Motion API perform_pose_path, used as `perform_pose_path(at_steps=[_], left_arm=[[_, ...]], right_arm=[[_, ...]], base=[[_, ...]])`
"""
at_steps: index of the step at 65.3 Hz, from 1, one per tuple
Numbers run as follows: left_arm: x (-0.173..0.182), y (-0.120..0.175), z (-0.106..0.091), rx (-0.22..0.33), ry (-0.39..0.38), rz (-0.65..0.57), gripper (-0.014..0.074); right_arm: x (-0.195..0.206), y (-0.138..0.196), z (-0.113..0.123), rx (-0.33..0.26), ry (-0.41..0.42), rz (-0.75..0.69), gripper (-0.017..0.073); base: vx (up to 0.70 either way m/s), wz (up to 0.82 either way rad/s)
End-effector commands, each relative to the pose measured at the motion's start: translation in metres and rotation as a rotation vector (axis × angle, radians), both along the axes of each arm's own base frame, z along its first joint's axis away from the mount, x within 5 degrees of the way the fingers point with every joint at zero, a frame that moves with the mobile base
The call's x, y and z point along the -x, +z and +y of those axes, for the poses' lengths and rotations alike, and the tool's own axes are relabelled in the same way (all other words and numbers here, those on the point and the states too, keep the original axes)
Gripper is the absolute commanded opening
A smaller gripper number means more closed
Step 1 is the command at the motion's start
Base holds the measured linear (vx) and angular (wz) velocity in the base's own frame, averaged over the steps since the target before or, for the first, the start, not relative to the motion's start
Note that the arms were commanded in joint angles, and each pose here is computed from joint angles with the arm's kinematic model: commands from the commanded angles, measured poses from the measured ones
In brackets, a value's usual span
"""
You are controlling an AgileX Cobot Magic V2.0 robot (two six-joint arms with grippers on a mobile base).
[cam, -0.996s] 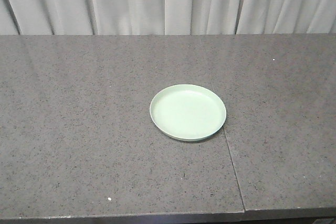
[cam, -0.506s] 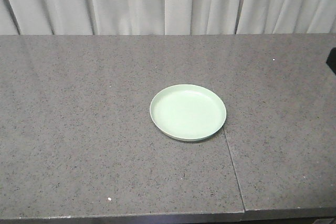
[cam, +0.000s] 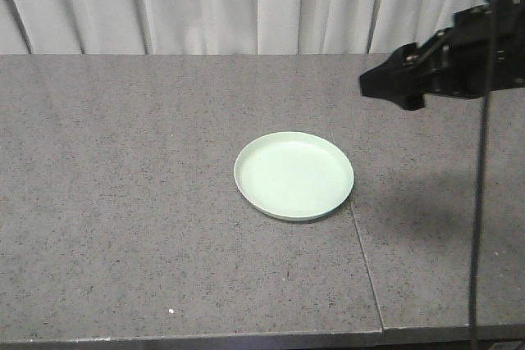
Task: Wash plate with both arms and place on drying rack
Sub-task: 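Move the right gripper down to the rim of the pale green plate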
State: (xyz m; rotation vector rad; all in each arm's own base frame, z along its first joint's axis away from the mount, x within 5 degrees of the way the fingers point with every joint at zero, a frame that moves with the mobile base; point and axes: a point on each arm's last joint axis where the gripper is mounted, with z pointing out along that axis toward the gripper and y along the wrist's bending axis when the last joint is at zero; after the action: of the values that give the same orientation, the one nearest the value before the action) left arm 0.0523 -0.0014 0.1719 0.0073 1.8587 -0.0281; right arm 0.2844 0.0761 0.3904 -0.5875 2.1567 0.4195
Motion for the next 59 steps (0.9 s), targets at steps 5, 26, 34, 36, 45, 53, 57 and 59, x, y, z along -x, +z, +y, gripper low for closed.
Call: perform_pose_path(at_steps=[5,26,34,36,45,53,57,59], left_arm=[[0.000,0.017,-0.001,0.016,-0.006,-0.108,-0.0006],[0.000,0.017,-0.001,0.016,-0.006,-0.108,-0.0006],[0.000,0.017,-0.001,0.016,-0.006,-0.108,-0.0006],[0.000,0.017,-0.001,0.016,-0.006,-0.108,-0.0006],[0.000,0.017,-0.001,0.016,-0.006,-0.108,-0.0006],[0.000,0.017,-0.001,0.016,-0.006,-0.108,-0.0006],[0.000,0.017,-0.001,0.016,-0.006,-0.108,-0.0006],[0.000,0.017,-0.001,0.016,-0.006,-0.108,-0.0006]], right_arm=[[-0.038,-0.012,0.026,0.072,0.001,0.032,0.0571],[-0.100,-0.072,0.028,0.235,-0.124,0.233,0.0571],[-0.113,-0.086,0.031,0.248,-0.120,0.279,0.0571],[-0.117,-0.089,0.032,0.251,-0.121,0.287,0.0571],[-0.130,-0.101,0.035,0.264,-0.120,0.325,0.0571],[-0.139,-0.113,0.036,0.279,-0.126,0.353,0.0571],[-0.142,-0.122,0.036,0.299,-0.126,0.373,0.0571],[-0.144,-0.125,0.036,0.305,-0.126,0.379,0.0571]], base=[[0.00,0.00],[0.00,0.00],[0.00,0.00],[0.00,0.00],[0.00,0.00],[0.00,0.00],[0.00,0.00],[0.00,0.00]])
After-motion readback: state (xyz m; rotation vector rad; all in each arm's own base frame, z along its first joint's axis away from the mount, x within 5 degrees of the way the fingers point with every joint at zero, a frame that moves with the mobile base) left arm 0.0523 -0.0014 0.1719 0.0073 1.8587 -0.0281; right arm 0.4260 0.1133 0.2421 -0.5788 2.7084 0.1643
